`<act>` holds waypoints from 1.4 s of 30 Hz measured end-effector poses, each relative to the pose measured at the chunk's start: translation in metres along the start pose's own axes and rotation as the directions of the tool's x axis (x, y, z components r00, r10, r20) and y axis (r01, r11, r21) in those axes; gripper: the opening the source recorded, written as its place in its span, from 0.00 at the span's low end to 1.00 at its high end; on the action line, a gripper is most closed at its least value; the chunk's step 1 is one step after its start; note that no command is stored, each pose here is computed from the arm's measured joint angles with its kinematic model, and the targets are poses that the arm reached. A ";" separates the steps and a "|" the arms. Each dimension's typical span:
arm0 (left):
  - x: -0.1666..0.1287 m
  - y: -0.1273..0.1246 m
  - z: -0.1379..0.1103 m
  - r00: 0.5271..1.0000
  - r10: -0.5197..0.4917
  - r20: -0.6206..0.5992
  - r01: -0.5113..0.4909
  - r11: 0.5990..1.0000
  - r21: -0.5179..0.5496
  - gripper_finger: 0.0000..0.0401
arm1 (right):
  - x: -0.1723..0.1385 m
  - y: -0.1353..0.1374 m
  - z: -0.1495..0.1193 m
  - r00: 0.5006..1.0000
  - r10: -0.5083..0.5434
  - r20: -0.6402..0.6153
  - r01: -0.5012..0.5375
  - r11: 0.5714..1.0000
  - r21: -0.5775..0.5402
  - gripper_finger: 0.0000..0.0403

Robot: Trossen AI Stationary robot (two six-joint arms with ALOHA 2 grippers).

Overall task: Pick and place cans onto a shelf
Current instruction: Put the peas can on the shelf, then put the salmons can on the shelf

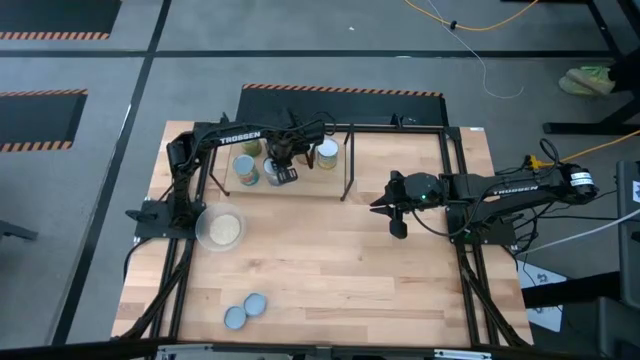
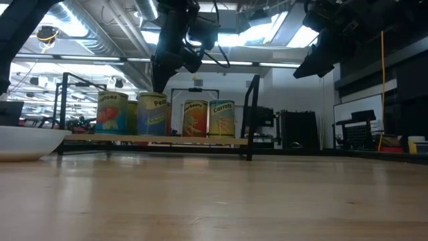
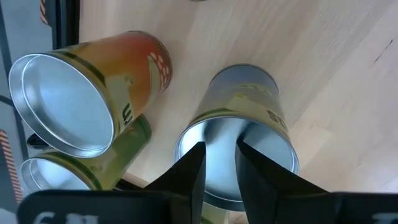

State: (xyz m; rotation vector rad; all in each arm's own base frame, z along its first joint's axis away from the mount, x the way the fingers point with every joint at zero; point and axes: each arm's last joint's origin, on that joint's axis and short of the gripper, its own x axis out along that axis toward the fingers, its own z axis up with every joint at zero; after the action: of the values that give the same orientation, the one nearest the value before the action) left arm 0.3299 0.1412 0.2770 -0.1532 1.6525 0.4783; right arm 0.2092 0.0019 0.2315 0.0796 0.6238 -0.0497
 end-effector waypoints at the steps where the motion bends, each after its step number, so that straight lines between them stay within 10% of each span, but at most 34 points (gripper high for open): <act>1: 0.000 -0.001 0.000 1.000 0.001 -0.001 -0.001 1.000 0.004 0.20 | 0.000 0.000 0.000 1.000 0.000 0.000 0.000 1.000 0.000 0.17; 10: -0.033 -0.008 -0.023 0.996 -0.014 0.086 0.019 0.998 -0.058 0.20 | 0.000 0.000 0.000 1.000 0.000 0.001 0.000 1.000 0.000 0.17; 16: -0.071 -0.037 -0.053 0.962 -0.198 0.186 0.224 0.965 -0.134 0.20 | 0.000 0.000 0.000 1.000 0.001 0.002 0.000 1.000 -0.001 0.17; 28: -0.114 -0.174 -0.130 0.918 -0.295 0.264 0.342 0.927 -0.153 0.20 | 0.000 0.000 0.000 1.000 0.000 0.002 0.000 1.000 -0.001 0.17; 42: -0.075 -0.307 -0.191 0.949 -0.226 0.222 0.299 0.869 -0.393 0.24 | 0.000 0.000 0.000 1.000 0.001 -0.004 -0.001 1.000 -0.001 0.17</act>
State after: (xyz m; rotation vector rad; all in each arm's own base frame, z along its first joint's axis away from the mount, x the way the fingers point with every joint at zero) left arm 0.2794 -0.2242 0.2956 -0.6383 1.3156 0.6168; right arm 0.2090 0.0019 0.2312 0.0793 0.6273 -0.0487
